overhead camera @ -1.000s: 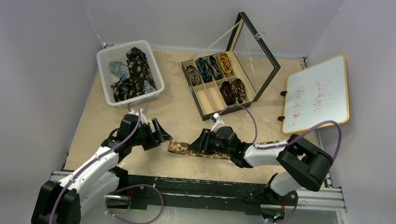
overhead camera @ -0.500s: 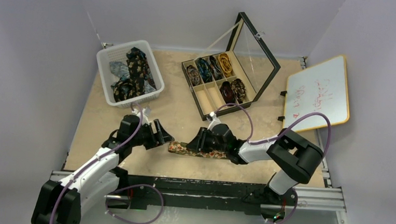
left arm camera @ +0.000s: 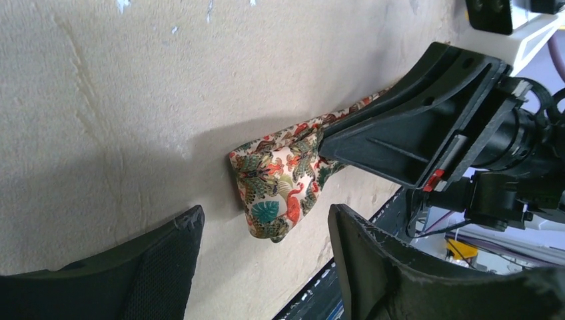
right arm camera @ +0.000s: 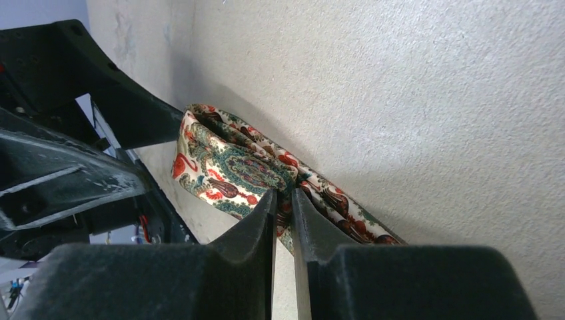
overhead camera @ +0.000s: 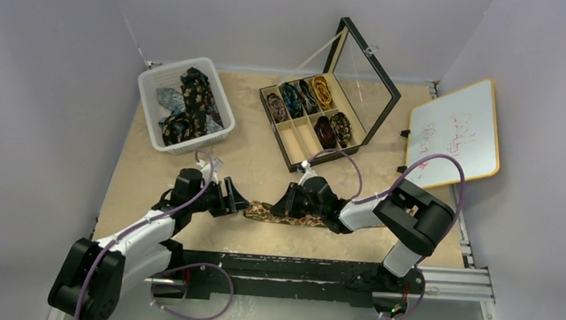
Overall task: Roll the ties
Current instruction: Roll the tie at the center of the board.
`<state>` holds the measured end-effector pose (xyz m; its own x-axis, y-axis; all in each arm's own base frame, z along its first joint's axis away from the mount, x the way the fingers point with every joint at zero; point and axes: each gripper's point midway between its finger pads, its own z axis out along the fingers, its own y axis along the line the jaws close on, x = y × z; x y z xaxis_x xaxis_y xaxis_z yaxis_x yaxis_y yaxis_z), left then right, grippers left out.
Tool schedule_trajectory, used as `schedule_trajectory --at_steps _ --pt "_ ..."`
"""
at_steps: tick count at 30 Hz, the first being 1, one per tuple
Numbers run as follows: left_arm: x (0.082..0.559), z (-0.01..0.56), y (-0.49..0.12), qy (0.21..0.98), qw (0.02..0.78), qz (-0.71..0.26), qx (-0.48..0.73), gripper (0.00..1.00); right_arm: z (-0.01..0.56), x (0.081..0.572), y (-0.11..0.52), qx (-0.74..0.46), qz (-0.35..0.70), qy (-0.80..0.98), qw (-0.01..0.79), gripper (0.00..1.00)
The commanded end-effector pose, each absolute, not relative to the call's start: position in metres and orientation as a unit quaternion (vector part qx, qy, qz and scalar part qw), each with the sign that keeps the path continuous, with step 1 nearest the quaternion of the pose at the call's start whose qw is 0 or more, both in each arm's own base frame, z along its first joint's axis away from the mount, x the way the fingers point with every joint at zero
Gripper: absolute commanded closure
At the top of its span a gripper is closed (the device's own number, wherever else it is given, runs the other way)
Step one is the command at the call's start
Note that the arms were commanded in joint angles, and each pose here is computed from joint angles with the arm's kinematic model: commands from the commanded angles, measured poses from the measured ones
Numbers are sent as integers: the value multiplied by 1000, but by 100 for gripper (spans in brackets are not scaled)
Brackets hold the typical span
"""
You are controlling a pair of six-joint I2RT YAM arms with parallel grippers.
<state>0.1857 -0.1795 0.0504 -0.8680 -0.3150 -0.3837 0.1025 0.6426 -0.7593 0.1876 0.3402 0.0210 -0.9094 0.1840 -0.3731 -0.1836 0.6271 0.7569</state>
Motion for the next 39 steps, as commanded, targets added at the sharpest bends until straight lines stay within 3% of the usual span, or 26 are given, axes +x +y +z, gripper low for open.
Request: schedule_trajectory --at_steps 1,13,20,30,39 --pt "188 55 -187 856 261 -444 -38 34 19 187 339 -1 437 874 214 85" --pt "186 50 -195 848 206 -473 -123 35 23 191 336 -3 438 868 236 85" --pt "190 37 -188 858 198 -448 -157 48 13 187 334 1 427 878 218 88" --pt "184 36 -195 845 190 -477 -148 49 12 184 336 2 437 874 212 91" --pt "187 25 -197 846 164 -476 -177 57 11 183 336 1 440 873 211 92"
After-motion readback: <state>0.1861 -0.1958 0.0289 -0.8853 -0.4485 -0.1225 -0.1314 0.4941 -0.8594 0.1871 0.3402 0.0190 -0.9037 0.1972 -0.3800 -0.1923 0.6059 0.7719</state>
